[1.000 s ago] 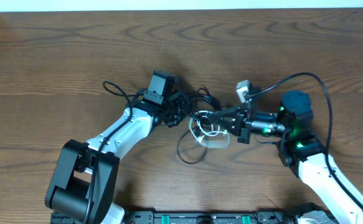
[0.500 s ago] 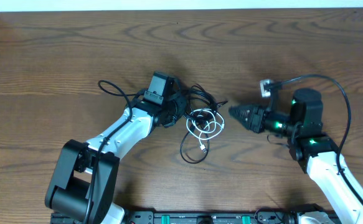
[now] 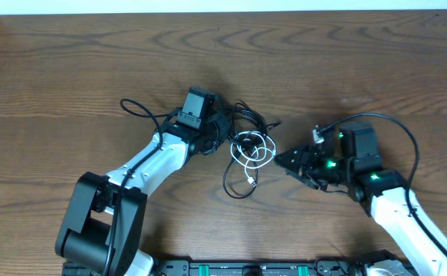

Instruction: Untangle cables

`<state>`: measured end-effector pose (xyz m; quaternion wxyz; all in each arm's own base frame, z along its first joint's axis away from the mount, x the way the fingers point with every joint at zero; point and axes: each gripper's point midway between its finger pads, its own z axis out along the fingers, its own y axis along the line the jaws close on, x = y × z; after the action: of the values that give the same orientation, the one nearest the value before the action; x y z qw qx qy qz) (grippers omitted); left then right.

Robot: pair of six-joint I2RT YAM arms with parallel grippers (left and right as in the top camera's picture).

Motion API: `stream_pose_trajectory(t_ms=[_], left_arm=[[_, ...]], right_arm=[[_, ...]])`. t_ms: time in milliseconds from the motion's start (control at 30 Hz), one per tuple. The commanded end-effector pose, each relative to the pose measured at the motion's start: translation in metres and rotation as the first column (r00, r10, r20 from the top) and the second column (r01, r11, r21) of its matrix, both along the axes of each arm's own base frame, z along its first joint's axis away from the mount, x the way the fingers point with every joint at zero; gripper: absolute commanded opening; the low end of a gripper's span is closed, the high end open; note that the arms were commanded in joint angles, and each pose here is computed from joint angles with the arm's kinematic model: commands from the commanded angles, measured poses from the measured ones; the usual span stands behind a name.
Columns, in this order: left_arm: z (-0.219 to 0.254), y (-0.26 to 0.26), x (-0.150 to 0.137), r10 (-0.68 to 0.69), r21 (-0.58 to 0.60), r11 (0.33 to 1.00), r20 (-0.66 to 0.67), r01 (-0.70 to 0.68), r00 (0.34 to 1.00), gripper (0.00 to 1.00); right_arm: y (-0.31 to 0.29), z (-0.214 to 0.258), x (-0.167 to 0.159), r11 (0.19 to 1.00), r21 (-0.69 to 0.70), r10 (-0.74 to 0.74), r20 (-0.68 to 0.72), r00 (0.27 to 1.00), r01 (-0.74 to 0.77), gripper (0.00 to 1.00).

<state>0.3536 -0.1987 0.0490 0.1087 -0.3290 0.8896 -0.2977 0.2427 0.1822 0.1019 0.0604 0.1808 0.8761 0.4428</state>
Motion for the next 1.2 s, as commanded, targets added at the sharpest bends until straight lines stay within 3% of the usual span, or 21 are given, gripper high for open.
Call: stream_pose_trajectory(t_ms=[0,167,500,600,700,767,867,933,1167], left_arm=[[0.009,-0.007,-0.001,-0.025,-0.050,0.998,0.007,0.026,1.000,0.08],[0.011,-0.014,-0.006,-0.057,-0.086,0.995,-0.006,0.056,0.998,0.08],[0.015,-0.021,-0.011,-0.089,-0.132,0.988,-0.018,0.086,0.996,0.08],[0.015,-0.021,-0.011,-0.087,-0.133,0.988,-0.019,0.083,0.996,0.08],[0.015,-0.021,-0.011,-0.087,-0.132,0.988,-0.018,0.084,0.996,0.08],[0.015,-0.021,-0.011,-0.088,-0.128,0.988,-0.016,0.085,0.996,0.08],[0.014,-0.019,-0.009,-0.077,-0.114,0.991,-0.013,0.075,0.997,0.08],[0.011,-0.012,-0.005,-0.050,-0.077,0.996,-0.004,0.050,0.999,0.08],[0.006,0.001,0.003,0.002,-0.007,1.000,0.022,-0.002,1.000,0.08]], right_arm=[[-0.002,-0.017,0.004,0.991,-0.080,-0.114,-0.083,0.990,0.108,0.53],[0.003,-0.025,0.015,0.983,-0.124,-0.144,-0.039,0.989,0.138,0.48],[0.014,-0.039,0.014,0.980,-0.075,-0.194,-0.182,0.964,0.183,0.41],[0.017,-0.042,0.011,0.980,-0.062,-0.199,-0.229,0.953,0.190,0.31],[0.022,-0.037,0.012,0.984,-0.031,-0.178,-0.223,0.958,0.175,0.03],[0.024,-0.034,0.014,0.985,-0.018,-0.171,-0.209,0.963,0.171,0.01],[0.028,-0.025,0.024,0.991,0.007,-0.135,-0.115,0.984,0.137,0.01],[0.035,-0.005,0.036,0.997,0.040,-0.062,0.057,0.996,0.060,0.01],[0.038,0.045,0.042,0.998,0.065,0.002,0.319,0.948,-0.024,0.01]])
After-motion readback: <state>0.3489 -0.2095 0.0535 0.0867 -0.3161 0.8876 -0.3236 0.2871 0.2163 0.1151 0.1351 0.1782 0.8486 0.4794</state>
